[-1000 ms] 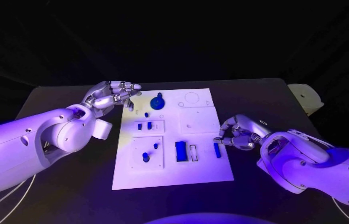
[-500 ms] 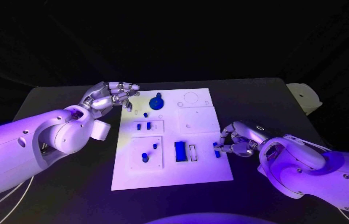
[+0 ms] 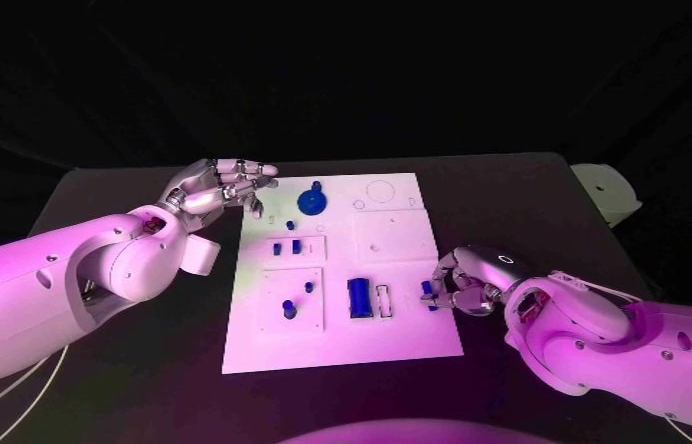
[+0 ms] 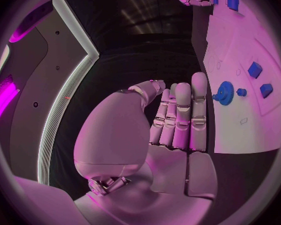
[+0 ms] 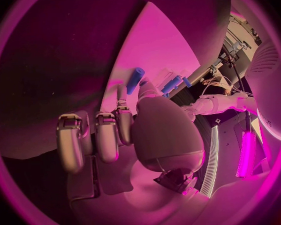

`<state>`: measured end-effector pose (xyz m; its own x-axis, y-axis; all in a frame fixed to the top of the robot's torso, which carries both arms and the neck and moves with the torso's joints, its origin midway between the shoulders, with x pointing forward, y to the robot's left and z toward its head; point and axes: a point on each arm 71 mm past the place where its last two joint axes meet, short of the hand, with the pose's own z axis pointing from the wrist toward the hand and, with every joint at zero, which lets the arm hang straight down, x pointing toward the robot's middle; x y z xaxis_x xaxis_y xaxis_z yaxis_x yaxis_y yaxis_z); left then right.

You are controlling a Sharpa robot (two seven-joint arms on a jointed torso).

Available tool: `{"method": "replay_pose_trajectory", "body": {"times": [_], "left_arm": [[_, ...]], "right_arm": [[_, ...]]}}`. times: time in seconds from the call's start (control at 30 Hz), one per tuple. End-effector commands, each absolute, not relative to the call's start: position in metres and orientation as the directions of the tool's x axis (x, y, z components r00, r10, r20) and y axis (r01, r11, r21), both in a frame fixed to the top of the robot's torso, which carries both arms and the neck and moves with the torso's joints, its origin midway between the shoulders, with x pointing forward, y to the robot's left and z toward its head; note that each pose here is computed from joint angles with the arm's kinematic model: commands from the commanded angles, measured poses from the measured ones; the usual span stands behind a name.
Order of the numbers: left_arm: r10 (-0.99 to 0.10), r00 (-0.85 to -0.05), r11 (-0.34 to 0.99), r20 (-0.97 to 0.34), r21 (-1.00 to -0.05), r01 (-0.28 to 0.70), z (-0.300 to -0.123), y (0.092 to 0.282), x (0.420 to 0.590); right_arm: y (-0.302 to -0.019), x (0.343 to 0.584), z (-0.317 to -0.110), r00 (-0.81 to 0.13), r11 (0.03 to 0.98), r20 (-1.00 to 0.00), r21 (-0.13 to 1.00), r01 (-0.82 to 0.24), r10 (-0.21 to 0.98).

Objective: Assemble the parts on the task board

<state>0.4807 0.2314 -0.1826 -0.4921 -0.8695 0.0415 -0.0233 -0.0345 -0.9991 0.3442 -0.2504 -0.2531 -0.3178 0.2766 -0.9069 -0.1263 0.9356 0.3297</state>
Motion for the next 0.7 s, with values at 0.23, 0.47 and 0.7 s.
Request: {"method": "replay_pose_trajectory", "body": {"times": [0.23, 0.47, 0.7], "left_arm": [[-0.862, -0.504, -0.049, 0.052, -0.999, -0.02, -0.181, 0.23, 0.48], [-0.863, -0.503, -0.048, 0.051, -0.999, -0.02, -0.181, 0.231, 0.479], [-0.863, -0.503, -0.047, 0.051, -0.999, -0.021, -0.181, 0.231, 0.479]], "right_arm": [[-0.244, 0.341, -0.264, -0.35, 0.95, -0.916, 0.267, -0.162, 0.197], [-0.241, 0.34, -0.265, -0.342, 0.953, -0.927, 0.232, -0.193, 0.156], [-0.239, 0.34, -0.264, -0.335, 0.953, -0.931, 0.221, -0.207, 0.143]]}}
